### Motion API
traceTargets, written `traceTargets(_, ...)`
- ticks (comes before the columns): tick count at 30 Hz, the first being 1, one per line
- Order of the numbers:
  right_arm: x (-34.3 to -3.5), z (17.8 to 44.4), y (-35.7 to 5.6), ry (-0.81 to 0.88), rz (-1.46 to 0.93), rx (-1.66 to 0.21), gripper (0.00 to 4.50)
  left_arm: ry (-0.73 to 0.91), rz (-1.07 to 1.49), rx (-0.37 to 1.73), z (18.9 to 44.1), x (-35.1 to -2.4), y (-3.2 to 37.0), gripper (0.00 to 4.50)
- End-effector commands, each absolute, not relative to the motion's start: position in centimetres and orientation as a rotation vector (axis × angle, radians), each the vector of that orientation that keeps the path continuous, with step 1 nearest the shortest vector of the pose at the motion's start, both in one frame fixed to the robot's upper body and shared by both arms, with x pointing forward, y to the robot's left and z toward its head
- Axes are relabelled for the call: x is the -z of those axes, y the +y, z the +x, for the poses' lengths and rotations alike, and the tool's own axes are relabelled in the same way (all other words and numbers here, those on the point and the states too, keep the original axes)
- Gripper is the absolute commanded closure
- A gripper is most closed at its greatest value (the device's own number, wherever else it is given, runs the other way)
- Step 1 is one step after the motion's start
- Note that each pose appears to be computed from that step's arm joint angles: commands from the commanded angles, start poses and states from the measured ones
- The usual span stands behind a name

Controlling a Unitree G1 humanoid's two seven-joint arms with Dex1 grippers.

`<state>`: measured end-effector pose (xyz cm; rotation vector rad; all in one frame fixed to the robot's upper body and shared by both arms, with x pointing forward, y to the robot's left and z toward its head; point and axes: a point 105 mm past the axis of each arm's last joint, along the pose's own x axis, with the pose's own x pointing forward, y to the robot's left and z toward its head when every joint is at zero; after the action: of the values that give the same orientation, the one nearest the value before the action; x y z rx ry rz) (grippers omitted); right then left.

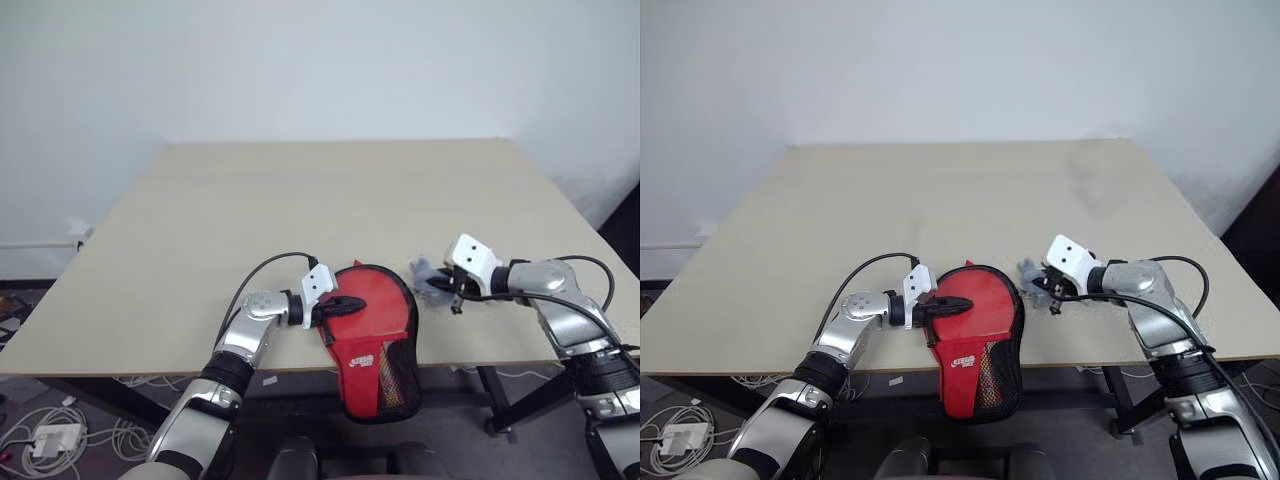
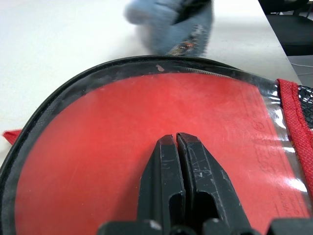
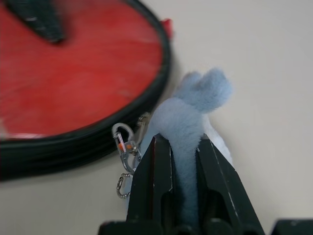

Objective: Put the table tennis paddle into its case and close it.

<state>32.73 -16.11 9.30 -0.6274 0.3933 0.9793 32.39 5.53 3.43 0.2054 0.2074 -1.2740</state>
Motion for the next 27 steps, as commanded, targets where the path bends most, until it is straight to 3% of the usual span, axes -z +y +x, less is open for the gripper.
traceTargets(1,-11.0,31.6,-15.9,0.348,-0.657,-1.040,4.47,0.371,0.208,1.256,31.1,0.3,6.8,4.50)
traceTargets(14,-10.9,28.4,-16.5,0.406,-0.682,-1.161,4.47,0.376,0.217,1.255,31.2,0.3,6.9,4.50)
traceTargets(27,-10.0,23.5,-16.0,0.475,-0.684,-1.369,4.47,0.378,0.219,1.257,31.4,0.3,6.8,4.50)
